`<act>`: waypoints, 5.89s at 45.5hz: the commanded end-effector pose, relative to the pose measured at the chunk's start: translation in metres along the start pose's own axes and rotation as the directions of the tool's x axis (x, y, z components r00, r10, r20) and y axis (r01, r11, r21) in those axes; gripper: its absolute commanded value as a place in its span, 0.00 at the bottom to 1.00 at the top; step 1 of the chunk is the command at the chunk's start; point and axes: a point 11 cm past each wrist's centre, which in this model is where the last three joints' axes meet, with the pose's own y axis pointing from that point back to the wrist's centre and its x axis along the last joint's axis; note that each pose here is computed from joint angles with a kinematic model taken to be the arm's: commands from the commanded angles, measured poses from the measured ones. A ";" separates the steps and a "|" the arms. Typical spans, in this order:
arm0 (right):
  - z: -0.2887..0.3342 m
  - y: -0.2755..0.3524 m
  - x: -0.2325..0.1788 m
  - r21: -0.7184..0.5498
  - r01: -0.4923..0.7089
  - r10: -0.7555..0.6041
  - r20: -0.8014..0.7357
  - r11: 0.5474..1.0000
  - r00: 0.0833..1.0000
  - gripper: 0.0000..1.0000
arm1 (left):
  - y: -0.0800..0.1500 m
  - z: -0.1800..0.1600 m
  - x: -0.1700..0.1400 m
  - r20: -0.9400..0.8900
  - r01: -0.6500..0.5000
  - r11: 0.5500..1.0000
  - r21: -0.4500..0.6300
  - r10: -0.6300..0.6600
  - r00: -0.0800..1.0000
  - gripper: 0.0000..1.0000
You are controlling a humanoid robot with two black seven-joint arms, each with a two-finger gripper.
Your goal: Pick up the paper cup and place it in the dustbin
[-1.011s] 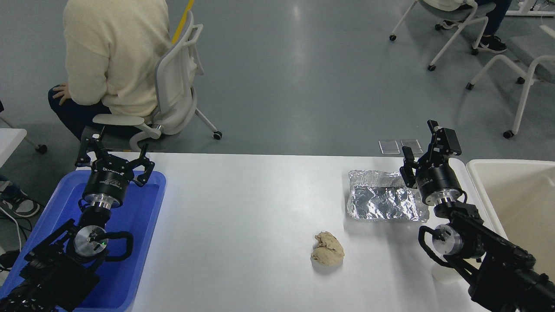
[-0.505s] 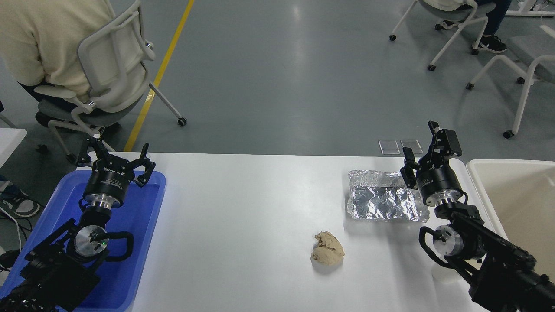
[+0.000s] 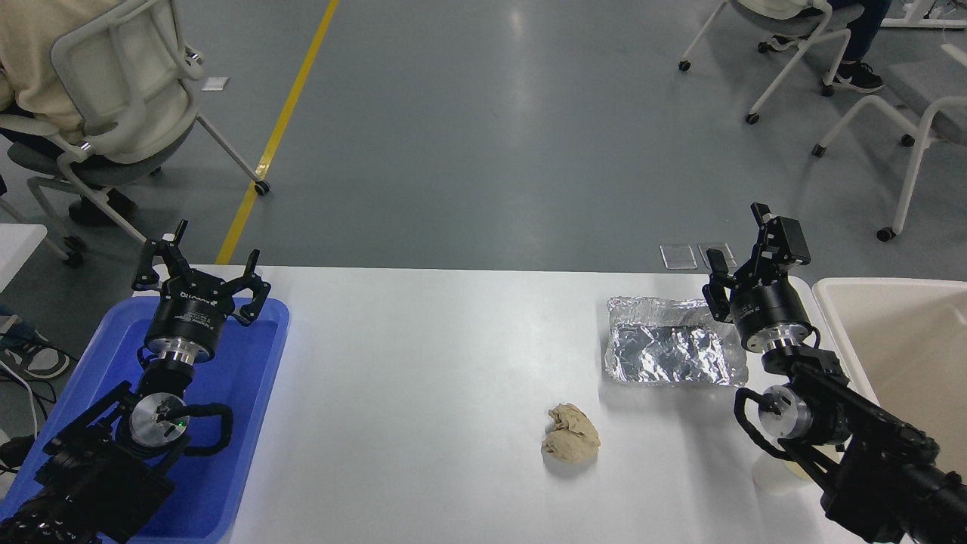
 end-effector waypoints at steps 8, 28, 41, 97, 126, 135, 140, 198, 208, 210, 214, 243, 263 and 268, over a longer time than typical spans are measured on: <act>-0.004 0.000 0.003 0.003 0.003 -0.003 -0.011 1.000 1.000 1.00 | 0.000 0.001 0.000 -0.002 0.001 1.000 -0.003 -0.001 1.000 1.00; -0.011 0.006 0.021 -0.159 0.177 -0.221 -0.330 0.971 0.918 1.00 | 0.000 0.001 0.000 -0.003 0.002 1.000 -0.003 -0.002 1.000 1.00; -0.080 -0.001 0.082 -0.340 0.189 -0.382 -0.696 0.921 0.608 1.00 | 0.000 0.001 -0.001 -0.005 0.005 1.000 -0.005 -0.005 1.000 1.00; -0.261 0.040 -0.077 -0.978 -0.008 -0.978 -0.207 0.207 -0.010 1.00 | 0.000 0.001 -0.001 -0.005 0.005 1.000 -0.005 -0.005 1.000 1.00; -0.266 0.033 -0.061 -0.880 -0.421 -0.970 -0.157 0.223 -0.184 1.00 | 0.000 0.001 0.000 -0.003 0.002 1.000 -0.003 -0.002 1.000 1.00; -0.241 0.043 -0.065 -0.908 -0.389 -0.980 -0.089 0.153 -0.178 1.00 | 0.000 0.001 0.000 -0.003 0.001 1.000 -0.005 -0.001 1.000 1.00; -0.236 0.048 -0.068 -0.916 -0.377 -0.981 -0.072 0.136 -0.179 1.00 | 0.000 0.001 0.000 -0.003 0.001 1.000 -0.005 -0.001 1.000 1.00; -0.053 0.094 0.082 -0.941 -0.308 -0.990 -0.140 0.137 -0.014 1.00 | 0.000 0.001 0.000 -0.004 0.003 1.000 -0.005 -0.003 1.000 1.00; -0.034 0.099 0.103 -0.933 -0.338 -0.991 -0.135 0.122 0.014 1.00 | 0.000 0.001 0.000 -0.005 0.003 1.000 -0.006 -0.003 1.000 1.00; -0.032 0.103 0.105 -0.934 -0.339 -0.992 -0.127 0.113 0.018 0.99 | 0.000 0.001 0.000 -0.004 0.003 1.000 -0.005 -0.003 1.000 1.00; -0.028 0.107 0.107 -0.935 -0.340 -0.993 -0.118 0.103 0.024 0.98 | 0.000 0.001 0.000 -0.004 0.003 1.000 -0.005 -0.003 1.000 1.00; -0.017 0.112 0.108 -0.951 -0.287 -0.975 -0.160 0.111 0.152 0.00 | 0.000 0.001 -0.001 -0.006 0.004 1.000 -0.006 -0.004 1.000 1.00; -0.016 0.113 0.103 -0.959 -0.262 -0.965 -0.167 0.111 0.205 0.00 | 0.000 0.001 -0.001 -0.005 0.006 1.000 -0.005 -0.006 1.000 1.00; -0.017 0.112 0.102 -0.961 -0.259 -0.965 -0.158 0.102 0.208 0.00 | 0.000 0.001 -0.001 -0.005 0.006 1.000 -0.005 -0.006 1.000 1.00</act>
